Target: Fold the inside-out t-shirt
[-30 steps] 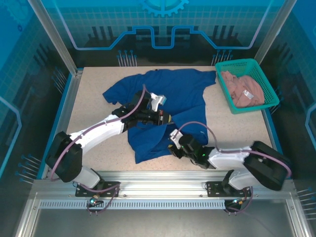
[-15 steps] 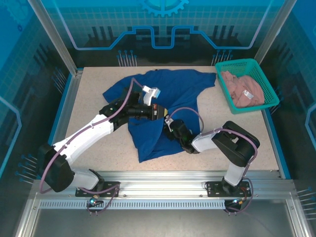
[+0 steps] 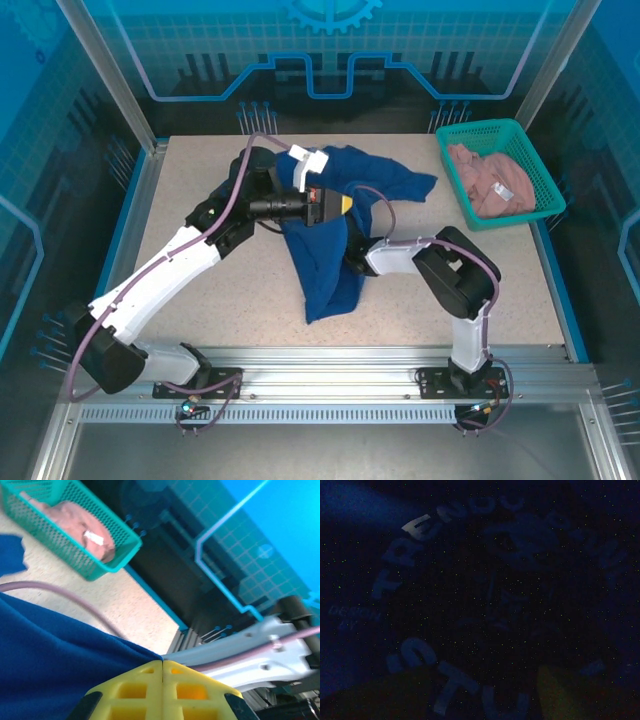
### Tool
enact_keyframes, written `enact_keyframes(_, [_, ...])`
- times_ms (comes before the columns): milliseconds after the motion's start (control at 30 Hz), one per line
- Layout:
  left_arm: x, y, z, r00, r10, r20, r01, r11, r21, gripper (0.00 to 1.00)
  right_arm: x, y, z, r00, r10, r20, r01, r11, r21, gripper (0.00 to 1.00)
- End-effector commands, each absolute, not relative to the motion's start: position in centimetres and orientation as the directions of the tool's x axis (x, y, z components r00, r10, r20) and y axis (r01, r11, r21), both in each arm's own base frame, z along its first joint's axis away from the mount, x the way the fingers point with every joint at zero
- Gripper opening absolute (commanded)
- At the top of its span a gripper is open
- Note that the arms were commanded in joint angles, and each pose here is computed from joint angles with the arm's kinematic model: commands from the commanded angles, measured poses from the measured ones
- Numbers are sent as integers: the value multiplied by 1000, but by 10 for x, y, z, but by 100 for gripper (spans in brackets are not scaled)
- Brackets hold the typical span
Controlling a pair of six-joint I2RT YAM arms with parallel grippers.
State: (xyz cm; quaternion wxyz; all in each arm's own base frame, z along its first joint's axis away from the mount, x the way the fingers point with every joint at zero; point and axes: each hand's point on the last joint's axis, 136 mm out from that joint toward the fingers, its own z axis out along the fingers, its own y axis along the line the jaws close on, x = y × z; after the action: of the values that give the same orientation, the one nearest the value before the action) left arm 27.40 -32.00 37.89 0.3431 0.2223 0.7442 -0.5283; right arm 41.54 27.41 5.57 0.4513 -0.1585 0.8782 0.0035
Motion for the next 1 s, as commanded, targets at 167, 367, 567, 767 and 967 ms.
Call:
enact_keyframes(167, [237, -327, 453, -568, -59, -821, 806, 161, -569, 0, 434, 264, 34, -689, -245, -682, -211, 968, -135, 70])
enact_keyframes(367, [222, -319, 478, -524, -86, -847, 838, 124, -531, 0, 442, 258, 19, -765, -239, -598, -205, 971, -125, 74])
enact_keyframes(567, [210, -308, 502, -466, -122, -876, 871, 109, -479, 0, 447, 263, 10, -781, -321, -535, -272, 947, -171, 75])
enact_keyframes(767, [205, -306, 519, -447, -150, -882, 883, 82, -462, 0, 447, 276, 4, -767, -423, -482, -370, 906, -206, 80])
enact_keyframes(967, [199, -303, 530, -432, -169, -886, 894, 54, -446, 0, 452, 280, -4, -785, -457, -419, -408, 889, -205, 92])
